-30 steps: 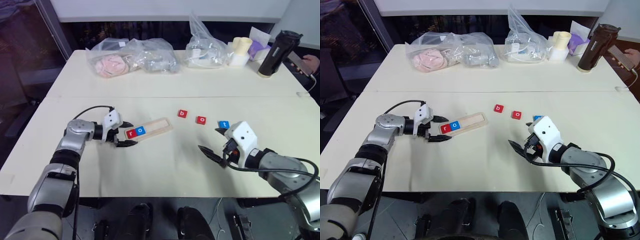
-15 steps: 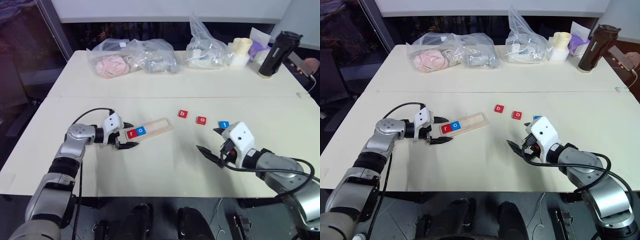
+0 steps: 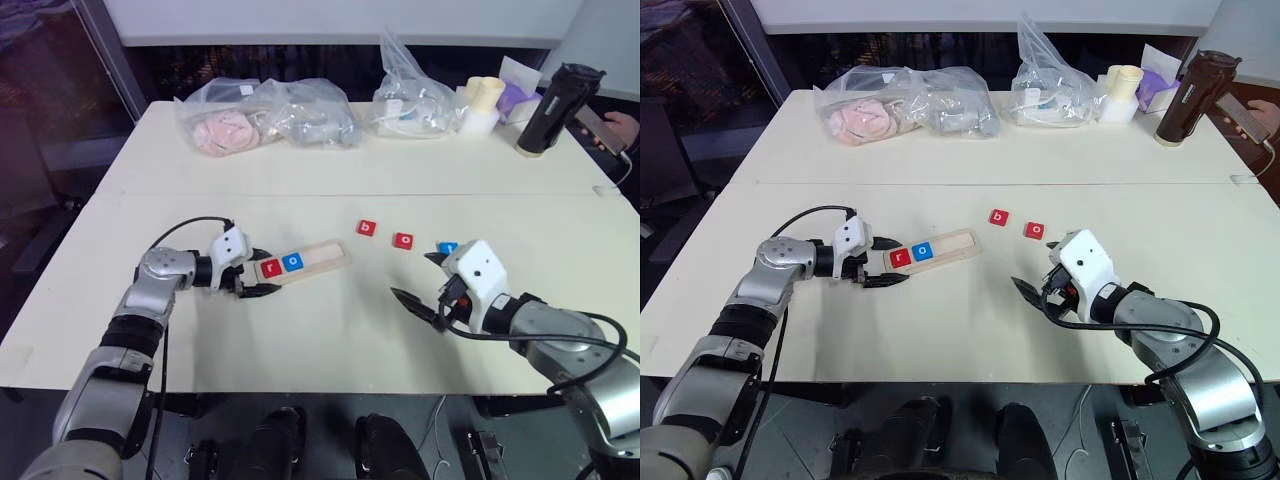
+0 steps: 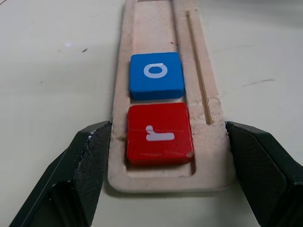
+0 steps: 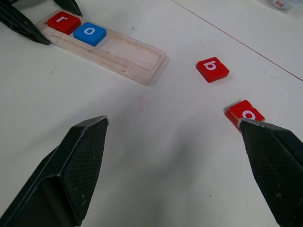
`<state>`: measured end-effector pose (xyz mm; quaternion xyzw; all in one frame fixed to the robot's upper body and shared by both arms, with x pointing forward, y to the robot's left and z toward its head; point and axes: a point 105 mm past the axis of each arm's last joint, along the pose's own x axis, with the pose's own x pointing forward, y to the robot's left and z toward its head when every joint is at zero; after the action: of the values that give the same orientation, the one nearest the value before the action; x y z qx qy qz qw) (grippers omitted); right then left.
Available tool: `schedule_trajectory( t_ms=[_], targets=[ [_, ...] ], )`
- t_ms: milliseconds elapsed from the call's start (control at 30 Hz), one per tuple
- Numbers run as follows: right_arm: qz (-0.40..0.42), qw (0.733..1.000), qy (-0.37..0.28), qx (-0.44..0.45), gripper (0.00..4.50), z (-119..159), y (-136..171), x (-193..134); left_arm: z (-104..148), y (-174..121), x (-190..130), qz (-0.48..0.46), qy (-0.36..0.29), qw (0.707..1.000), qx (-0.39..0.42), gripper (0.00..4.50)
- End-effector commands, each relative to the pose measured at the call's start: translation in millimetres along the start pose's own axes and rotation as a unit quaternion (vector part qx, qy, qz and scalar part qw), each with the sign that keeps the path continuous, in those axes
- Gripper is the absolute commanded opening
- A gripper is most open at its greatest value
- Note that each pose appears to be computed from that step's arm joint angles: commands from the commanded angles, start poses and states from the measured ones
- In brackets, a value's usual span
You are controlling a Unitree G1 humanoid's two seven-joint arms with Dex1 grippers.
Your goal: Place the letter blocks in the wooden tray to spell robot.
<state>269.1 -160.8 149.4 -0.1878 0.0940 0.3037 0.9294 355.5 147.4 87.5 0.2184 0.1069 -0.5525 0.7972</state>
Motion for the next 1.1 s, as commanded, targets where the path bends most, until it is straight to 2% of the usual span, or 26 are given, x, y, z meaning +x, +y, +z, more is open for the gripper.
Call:
schedule_trajectory(
  t_ms=[33,300,533,1100],
  targets=[
    [-0.005,1.000,-0.015,-0.011,4.50,7,-2,0,7,-15,11,-0.047,-0.006,0.999,0.021,3.96],
    [-0.005,1.000,-0.016,-0.013,4.50,9,-4,1,36,-41,32,-0.136,-0.043,0.988,0.066,3.96],
    [-0.005,1.000,-0.014,-0.017,4.50,9,-3,0,47,-60,46,-0.185,-0.058,0.977,0.085,3.96],
    [0.001,1.000,-0.005,-0.016,4.50,7,1,-4,31,-86,51,-0.192,-0.044,0.979,0.060,3.96]
  ],
)
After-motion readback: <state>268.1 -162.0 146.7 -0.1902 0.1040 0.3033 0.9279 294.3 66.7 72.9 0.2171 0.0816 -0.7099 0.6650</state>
